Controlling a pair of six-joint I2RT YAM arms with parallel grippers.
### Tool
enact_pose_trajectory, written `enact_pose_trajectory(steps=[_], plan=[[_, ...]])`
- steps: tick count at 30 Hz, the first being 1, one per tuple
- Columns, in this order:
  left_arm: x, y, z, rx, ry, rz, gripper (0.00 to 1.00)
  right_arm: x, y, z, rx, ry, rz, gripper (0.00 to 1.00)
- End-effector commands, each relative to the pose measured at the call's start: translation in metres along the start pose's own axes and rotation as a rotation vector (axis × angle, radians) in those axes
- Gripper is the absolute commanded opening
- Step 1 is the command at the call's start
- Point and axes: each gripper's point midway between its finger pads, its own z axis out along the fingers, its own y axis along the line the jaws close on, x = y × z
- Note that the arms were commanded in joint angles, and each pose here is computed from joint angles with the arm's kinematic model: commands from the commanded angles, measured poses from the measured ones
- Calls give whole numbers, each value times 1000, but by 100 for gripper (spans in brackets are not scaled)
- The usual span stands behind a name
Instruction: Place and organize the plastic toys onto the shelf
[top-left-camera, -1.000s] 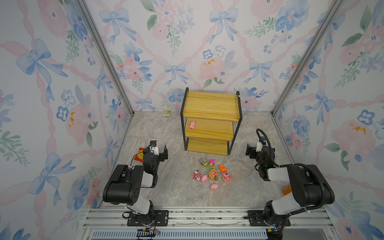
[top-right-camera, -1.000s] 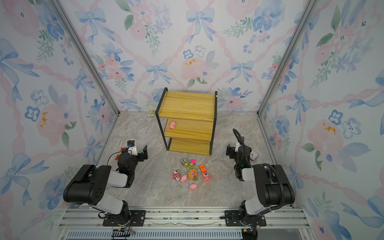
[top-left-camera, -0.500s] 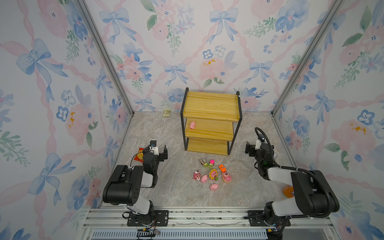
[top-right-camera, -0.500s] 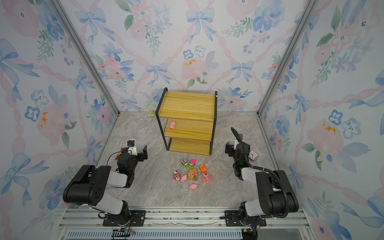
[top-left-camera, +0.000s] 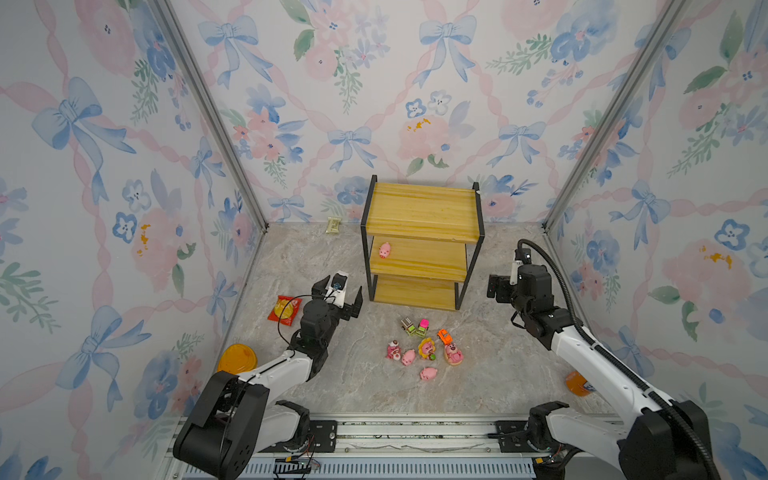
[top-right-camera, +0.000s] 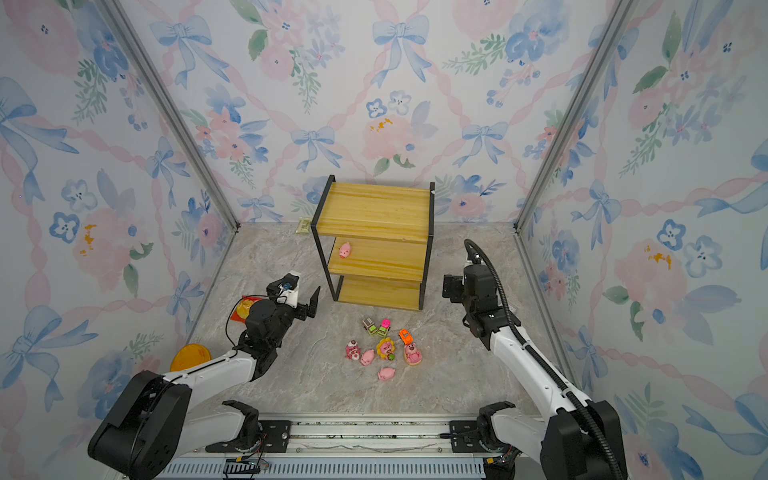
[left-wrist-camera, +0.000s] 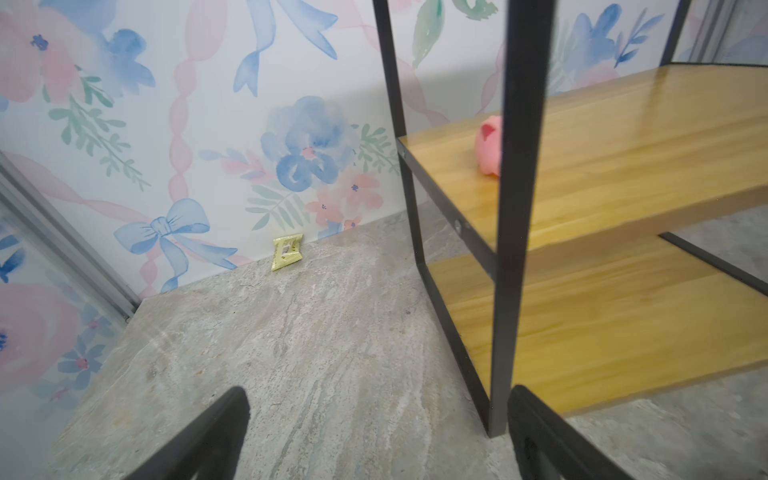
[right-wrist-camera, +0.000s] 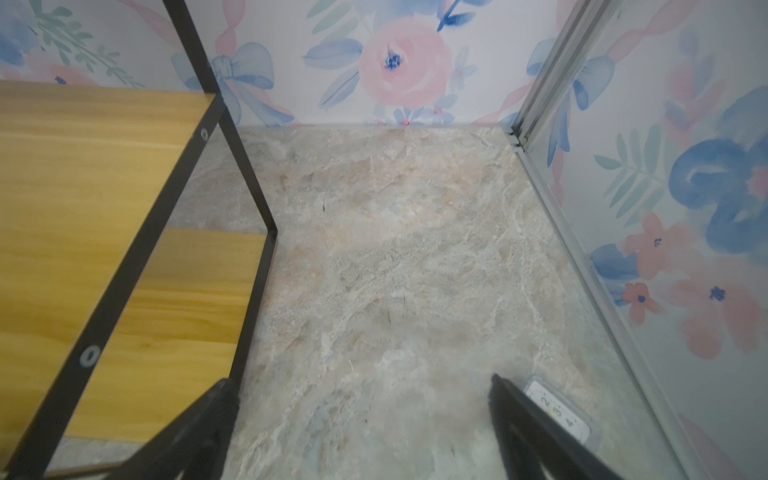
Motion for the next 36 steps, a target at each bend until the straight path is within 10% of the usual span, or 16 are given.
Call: enact_pose_trajectory(steps=[1,13,36], plan=[[17,-23,-12,74,104,33,98,52,-9,-18,43,174,42,97],[-8,-121,-81,404,20,-228,84,66,8,-67,-81,183,179,97],[64,-183,-86,565,308,-211,55,79,7,-66,-81,208,169,97]])
